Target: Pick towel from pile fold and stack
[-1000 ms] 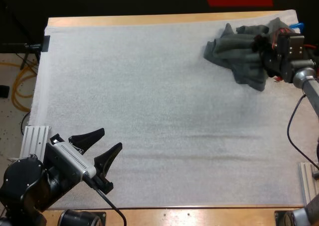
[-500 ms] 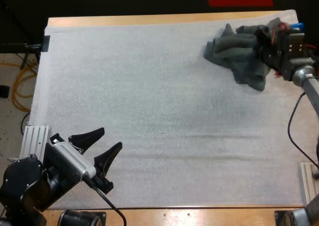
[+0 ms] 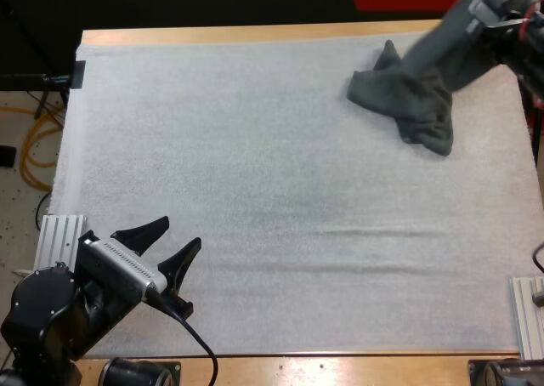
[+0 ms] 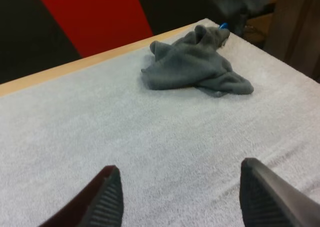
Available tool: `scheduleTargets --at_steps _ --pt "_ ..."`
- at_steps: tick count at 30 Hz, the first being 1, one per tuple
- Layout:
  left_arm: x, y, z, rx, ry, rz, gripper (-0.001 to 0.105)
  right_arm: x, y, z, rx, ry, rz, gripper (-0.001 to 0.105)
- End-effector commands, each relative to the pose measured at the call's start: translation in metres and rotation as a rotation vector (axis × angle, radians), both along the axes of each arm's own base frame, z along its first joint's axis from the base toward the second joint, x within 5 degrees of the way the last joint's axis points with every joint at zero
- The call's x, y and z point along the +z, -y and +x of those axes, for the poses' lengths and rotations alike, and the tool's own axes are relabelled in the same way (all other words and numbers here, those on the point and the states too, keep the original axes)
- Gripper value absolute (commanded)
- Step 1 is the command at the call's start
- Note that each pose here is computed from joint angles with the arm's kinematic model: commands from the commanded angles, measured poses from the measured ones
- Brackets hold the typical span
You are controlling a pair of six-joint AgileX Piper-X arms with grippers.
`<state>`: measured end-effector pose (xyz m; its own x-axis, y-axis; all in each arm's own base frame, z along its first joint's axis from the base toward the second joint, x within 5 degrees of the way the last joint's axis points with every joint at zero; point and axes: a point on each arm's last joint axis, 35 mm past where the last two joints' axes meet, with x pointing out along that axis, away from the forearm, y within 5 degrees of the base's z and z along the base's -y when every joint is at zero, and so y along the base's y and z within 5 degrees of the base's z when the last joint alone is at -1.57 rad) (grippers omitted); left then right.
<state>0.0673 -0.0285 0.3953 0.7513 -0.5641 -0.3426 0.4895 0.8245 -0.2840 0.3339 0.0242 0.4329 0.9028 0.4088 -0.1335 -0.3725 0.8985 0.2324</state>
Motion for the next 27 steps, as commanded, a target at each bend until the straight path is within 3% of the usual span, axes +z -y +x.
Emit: scheduleTargets --at_steps 1,4,7,10,18,23,27 --pt "-0.002 0.000 0.001 0.001 -0.019 0.000 0.051 0.018 0.000 -0.017 0.062 0.058 -0.020 0.001" --pt "-0.002 0.001 -0.001 -0.037 -0.034 -0.013 0.056 0.031 -0.002 -0.043 0.154 0.043 -0.007 0.001" --pt "-0.003 0.002 -0.002 -0.059 -0.046 -0.020 0.067 0.028 -0.004 -0.066 0.247 -0.077 0.014 0.001" --pt "-0.006 0.002 -0.003 -0.062 -0.077 -0.016 0.068 0.016 -0.007 -0.087 0.304 -0.219 0.005 0.001" --pt "-0.016 0.001 -0.009 -0.075 -0.185 -0.002 0.068 -0.042 -0.033 -0.134 0.413 -0.569 -0.153 0.001" --pt "-0.016 0.001 -0.009 -0.090 -0.188 -0.009 0.068 -0.078 -0.062 -0.140 0.502 -0.668 -0.176 0.001" --pt "-0.015 0.002 -0.009 -0.094 -0.180 -0.013 0.068 -0.093 -0.099 -0.133 0.584 -0.637 -0.112 0.001"
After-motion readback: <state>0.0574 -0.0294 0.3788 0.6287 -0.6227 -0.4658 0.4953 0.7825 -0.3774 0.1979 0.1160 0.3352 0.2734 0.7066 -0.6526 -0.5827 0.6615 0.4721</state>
